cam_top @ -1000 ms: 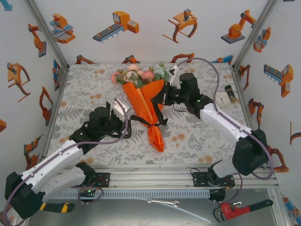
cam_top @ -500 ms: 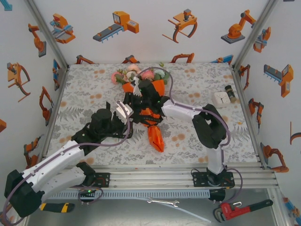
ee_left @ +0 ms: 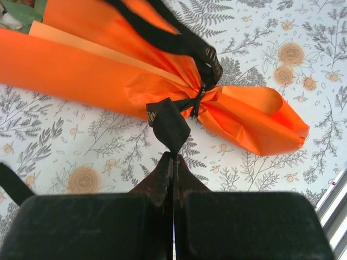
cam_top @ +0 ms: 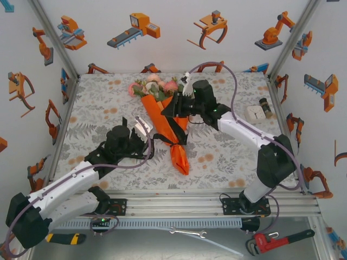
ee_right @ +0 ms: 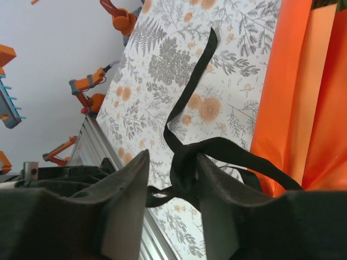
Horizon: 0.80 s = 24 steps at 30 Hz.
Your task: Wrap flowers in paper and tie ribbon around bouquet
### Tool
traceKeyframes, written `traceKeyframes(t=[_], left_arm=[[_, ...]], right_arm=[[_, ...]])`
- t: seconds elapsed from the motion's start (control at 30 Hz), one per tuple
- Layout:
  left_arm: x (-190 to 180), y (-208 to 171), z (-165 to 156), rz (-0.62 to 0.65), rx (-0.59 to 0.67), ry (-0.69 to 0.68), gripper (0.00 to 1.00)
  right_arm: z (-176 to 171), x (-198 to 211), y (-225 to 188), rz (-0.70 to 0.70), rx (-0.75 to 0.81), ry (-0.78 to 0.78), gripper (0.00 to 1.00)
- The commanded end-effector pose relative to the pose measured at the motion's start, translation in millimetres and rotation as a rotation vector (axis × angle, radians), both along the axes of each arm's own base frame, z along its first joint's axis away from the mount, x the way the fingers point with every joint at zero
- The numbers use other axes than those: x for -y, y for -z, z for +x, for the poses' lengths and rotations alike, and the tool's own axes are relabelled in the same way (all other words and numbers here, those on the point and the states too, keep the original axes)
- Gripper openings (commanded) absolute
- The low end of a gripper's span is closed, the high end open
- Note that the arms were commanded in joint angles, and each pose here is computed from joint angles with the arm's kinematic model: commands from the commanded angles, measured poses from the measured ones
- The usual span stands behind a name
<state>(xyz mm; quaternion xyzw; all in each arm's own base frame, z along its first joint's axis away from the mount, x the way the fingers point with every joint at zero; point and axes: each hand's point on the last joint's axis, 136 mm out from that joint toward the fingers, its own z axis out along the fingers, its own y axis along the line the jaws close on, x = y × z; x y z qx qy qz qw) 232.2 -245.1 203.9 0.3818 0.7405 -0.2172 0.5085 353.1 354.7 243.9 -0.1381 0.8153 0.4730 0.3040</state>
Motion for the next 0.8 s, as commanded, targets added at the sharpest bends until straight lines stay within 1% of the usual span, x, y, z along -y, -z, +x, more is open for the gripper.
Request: traceKeyframes(t=[0.0, 0.03, 0.1, 0.13, 0.17, 0.2, 0.27, 0.3, 0.33, 0.37, 0.47, 0.5, 0.57, 0.67, 0.77], left_arm=[[11, -5, -4, -0.035, 0.012, 0.055, 0.0], [11, -4, -3, -0.037, 0.006, 0.054, 0.0], [11, -3, -6, -0.045, -0.005, 0.057, 0.0], [10, -3, -7, -0.048, -0.008, 0.057, 0.0], [10, -3, -8, -0.051, -0.005, 0.057, 0.0], [8, -3, -8, -0.053, -0.002, 0.052, 0.0], [5, -3, -8, -0.046, 0.006, 0.041, 0.0], [4, -3, -9, -0.038, 0.009, 0.041, 0.0], [3, -3, -9, -0.035, 0.013, 0.041, 0.0], [3, -3, -8, -0.031, 0.016, 0.041, 0.0], [1, -4, -6, -0.021, 0.024, 0.031, 0.0], [2, -4, -5, -0.022, 0.028, 0.028, 0.0], [2, -7, -2, -0.03, 0.035, 0.017, 0.0], [3, -9, 6, -0.022, 0.041, -0.007, 0.0], [3, -6, 13, 0.008, 0.049, -0.029, 0.0]], right_arm=[[7, -29, 15, 0.009, -0.023, -0.02, 0.37], [4, -46, 12, 0.017, -0.019, -0.052, 0.37], [-10, -88, 12, 0.026, -0.036, -0.181, 0.45], [-14, -99, 13, 0.012, -0.05, -0.21, 0.48], [-16, -103, 16, -0.022, -0.049, -0.229, 0.59], [-15, -99, 19, -0.077, -0.029, -0.222, 0.68], [-5, -77, 26, -0.233, 0.063, -0.157, 0.73], [1, -63, 31, -0.31, 0.119, -0.124, 0.74], [5, -52, 35, -0.348, 0.135, -0.108, 0.74], [7, -44, 36, -0.354, 0.127, -0.108, 0.73], [4, -37, 25, -0.252, 0.037, -0.141, 0.67], [1, -35, 19, -0.227, 0.033, -0.149, 0.65], [-5, -27, 7, -0.22, 0.09, -0.16, 0.64], [-15, -3, -1, -0.24, 0.202, -0.166, 0.64], [-34, 18, -9, -0.184, 0.305, -0.211, 0.64]])
